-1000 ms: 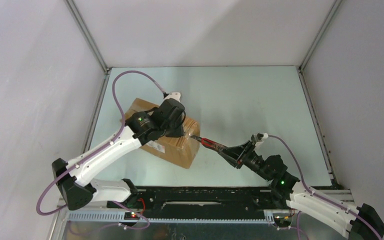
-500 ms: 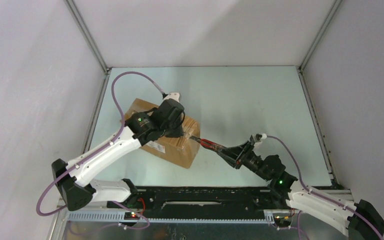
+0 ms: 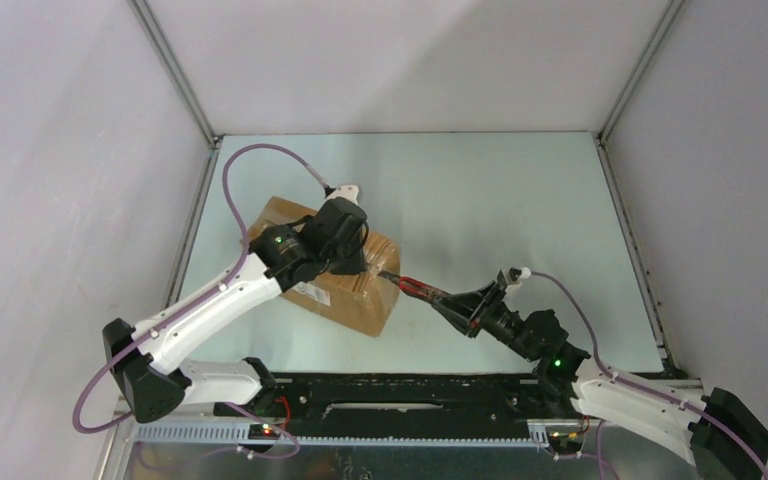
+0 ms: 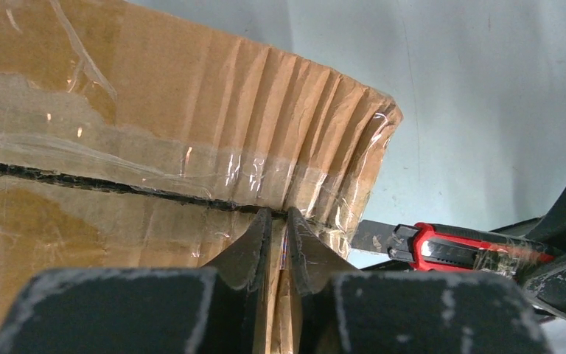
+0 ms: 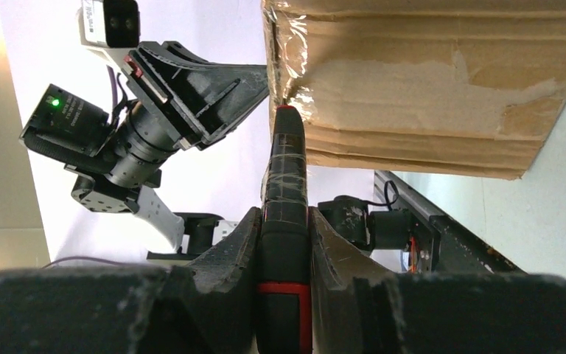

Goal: Unpack the express box
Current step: Cut the express box at the center of the board.

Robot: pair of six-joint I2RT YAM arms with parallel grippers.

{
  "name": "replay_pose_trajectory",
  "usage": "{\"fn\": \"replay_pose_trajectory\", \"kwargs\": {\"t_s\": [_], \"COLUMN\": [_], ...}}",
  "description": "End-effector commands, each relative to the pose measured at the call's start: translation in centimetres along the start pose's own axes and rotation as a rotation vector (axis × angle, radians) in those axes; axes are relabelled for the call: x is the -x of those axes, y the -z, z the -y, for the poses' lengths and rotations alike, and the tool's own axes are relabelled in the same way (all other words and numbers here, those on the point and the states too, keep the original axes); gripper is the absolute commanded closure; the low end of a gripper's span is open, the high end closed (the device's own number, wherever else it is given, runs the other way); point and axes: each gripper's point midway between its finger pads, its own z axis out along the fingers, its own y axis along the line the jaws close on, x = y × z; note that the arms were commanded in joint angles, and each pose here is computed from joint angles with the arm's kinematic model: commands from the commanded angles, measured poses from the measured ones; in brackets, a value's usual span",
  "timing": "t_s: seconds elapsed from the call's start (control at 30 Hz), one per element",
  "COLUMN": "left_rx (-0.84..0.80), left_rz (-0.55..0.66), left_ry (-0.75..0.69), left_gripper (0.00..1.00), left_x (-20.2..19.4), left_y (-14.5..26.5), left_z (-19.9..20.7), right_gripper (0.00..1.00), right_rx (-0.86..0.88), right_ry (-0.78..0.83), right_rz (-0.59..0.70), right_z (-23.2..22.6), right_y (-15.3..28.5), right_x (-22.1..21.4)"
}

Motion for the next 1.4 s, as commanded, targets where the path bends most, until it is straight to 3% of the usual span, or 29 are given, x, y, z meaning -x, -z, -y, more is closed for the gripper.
{"fn": "replay_pose_trajectory", "kwargs": {"t_s": [0.0,0.27,0.67,1.37], "left_rx": [-0.074,-0.109,-0.078,-0.072], "left_rz": [-0.152,-0.157,-0.153,-0.163], "left_ry": [-0.022,-0.016,0.046,0.051], "left_gripper": [0.86,0.86,0.87,0.88], "left_x": [-3.6,-3.6,-3.6,-3.9], "left_y": [-1.3,-1.0,-1.2,-1.4], "left_z": [1.7,2.6,0.6,0.4], "right_gripper": [1.00,1.00,1.00,1.00], "right_rx": [0.071,0.026,0.035,0.014], "right_ry": [0.013,0.024,0.056,0.045], "right_rz": [-0.032,-0.060,0.084,0.092], "right_z": [-2.2,-1.0,-1.8,-1.1], "right_y": [-0.5,-1.3,1.2,1.4], "right_x": [-1.0,-1.9,1.0,1.3]}}
